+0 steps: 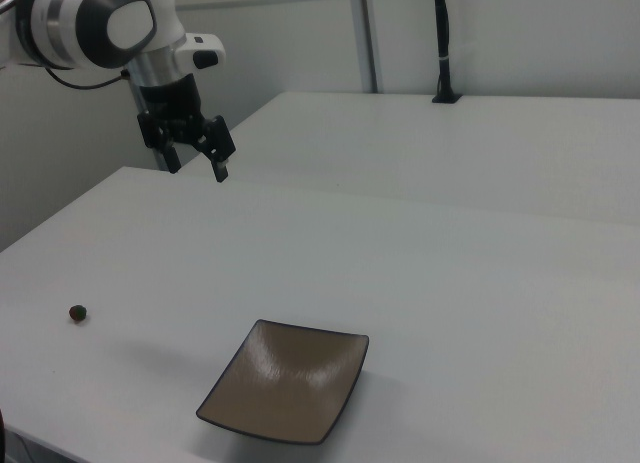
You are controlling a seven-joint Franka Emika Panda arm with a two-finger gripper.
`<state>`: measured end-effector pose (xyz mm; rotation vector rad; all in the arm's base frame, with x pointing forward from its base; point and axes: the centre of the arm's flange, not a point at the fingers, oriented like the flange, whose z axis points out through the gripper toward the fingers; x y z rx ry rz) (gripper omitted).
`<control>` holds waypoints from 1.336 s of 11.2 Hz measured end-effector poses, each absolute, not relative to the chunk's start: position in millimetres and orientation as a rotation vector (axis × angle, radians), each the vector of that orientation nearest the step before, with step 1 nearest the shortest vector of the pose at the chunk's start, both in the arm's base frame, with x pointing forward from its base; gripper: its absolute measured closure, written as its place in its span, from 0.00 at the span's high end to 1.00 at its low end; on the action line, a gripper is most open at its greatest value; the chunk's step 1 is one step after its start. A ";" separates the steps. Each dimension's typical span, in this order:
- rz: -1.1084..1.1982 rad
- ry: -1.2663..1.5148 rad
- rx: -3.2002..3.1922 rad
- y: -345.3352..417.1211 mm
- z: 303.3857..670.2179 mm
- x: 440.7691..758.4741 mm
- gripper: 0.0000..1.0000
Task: Strawberries on a ceramic plate
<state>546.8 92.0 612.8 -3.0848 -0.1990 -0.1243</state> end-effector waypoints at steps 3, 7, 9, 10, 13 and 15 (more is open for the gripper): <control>-0.124 -0.197 -3.085 91.1 612.8 547.0 1.00; -0.124 -0.195 -3.085 90.5 612.8 547.1 1.00; -0.124 -0.196 -3.084 90.6 612.8 547.1 1.00; -0.124 -0.206 -3.084 90.9 612.7 547.1 1.00; -0.111 -0.381 -3.069 98.4 607.5 545.8 1.00; -0.091 -0.567 -3.044 108.8 599.9 544.6 1.00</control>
